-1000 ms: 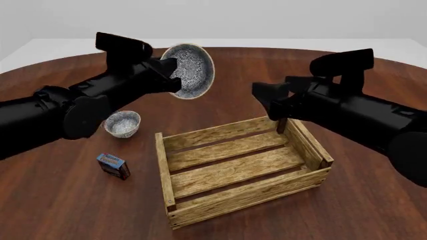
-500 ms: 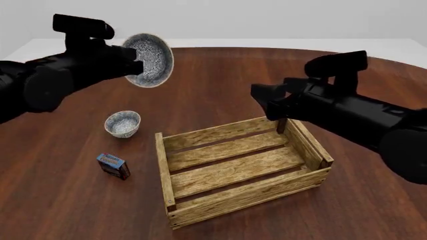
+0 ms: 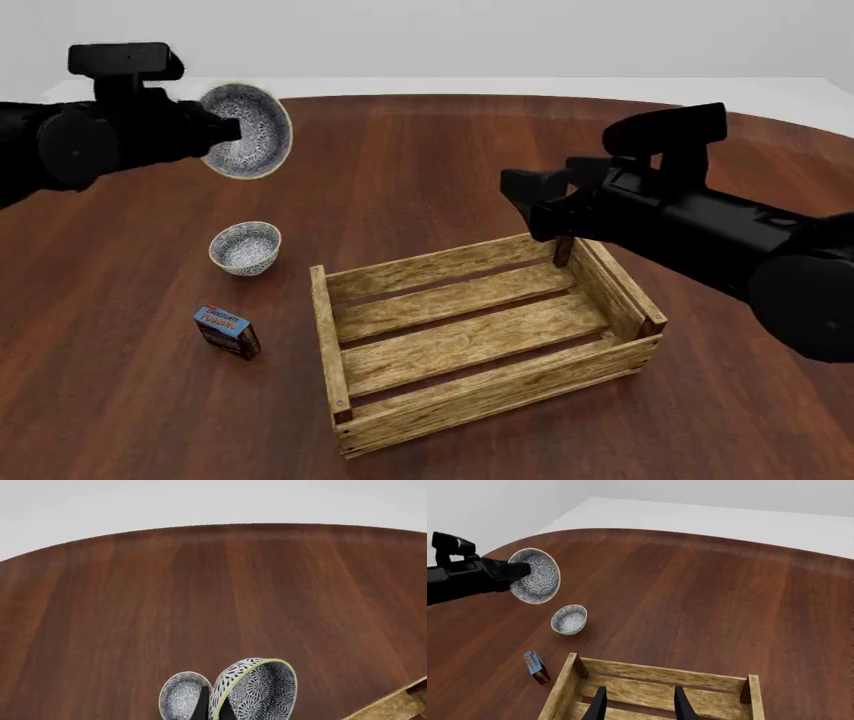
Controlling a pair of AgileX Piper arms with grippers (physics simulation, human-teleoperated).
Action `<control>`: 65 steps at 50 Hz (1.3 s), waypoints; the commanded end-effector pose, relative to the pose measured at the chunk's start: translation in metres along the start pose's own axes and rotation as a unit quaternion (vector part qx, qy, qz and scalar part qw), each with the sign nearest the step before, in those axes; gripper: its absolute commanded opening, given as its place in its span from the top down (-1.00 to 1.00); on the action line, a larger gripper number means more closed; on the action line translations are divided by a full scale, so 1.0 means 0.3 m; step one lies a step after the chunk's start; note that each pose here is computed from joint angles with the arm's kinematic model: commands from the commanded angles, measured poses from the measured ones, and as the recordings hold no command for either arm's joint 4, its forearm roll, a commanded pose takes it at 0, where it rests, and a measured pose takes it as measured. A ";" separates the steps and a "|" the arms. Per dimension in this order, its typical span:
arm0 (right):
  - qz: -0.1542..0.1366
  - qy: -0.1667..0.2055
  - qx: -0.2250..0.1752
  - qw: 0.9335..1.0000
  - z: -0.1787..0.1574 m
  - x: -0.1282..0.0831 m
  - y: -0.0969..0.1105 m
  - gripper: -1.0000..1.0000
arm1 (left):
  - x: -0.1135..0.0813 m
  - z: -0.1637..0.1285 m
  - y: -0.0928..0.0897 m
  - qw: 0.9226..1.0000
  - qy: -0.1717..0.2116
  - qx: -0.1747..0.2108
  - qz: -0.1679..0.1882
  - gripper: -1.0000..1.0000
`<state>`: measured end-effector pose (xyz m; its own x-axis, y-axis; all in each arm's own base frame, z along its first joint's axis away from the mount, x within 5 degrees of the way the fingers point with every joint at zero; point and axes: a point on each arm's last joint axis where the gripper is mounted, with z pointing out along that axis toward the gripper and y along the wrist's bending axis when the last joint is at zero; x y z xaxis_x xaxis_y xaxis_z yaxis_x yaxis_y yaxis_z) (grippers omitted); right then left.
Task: Stack the right bowl on the left bowl and place them in the tray.
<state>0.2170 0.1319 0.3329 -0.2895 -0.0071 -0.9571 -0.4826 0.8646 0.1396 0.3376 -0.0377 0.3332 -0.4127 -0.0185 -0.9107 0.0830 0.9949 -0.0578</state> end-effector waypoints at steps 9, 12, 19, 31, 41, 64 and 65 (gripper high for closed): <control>-0.001 0.000 0.003 1.000 0.005 -0.001 -0.005 -1.00 | 0.052 0.118 0.112 0.997 0.041 -0.043 -0.056 1.00; -0.001 0.001 0.003 1.000 0.006 -0.001 -0.005 -1.00 | 0.058 0.129 0.125 0.996 0.041 -0.048 -0.059 1.00; -0.001 0.001 0.003 1.000 0.007 -0.001 -0.005 -1.00 | 0.100 0.178 0.146 0.994 0.053 -0.055 -0.076 1.00; -0.001 0.002 0.003 1.000 0.011 0.002 -0.005 -1.00 | 0.166 0.242 0.183 0.991 0.071 -0.067 -0.089 1.00; -0.001 0.001 0.004 1.000 0.008 0.000 -0.007 -1.00 | 0.229 0.277 0.184 0.989 0.087 -0.068 -0.094 1.00; -0.001 0.001 0.007 1.000 0.011 -0.001 -0.012 -1.00 | 0.328 0.343 0.212 0.985 0.111 -0.076 -0.103 1.00; -0.001 0.001 0.007 1.000 0.012 -0.001 -0.012 -1.00 | 0.330 0.345 0.212 0.985 0.112 -0.076 -0.102 1.00</control>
<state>0.2210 0.1307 0.3318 -0.2894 -0.0102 -0.9571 -0.4736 0.8705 0.1340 0.3929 0.0113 0.2074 -0.5934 -0.2011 -0.7794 -0.1407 0.9793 -0.1455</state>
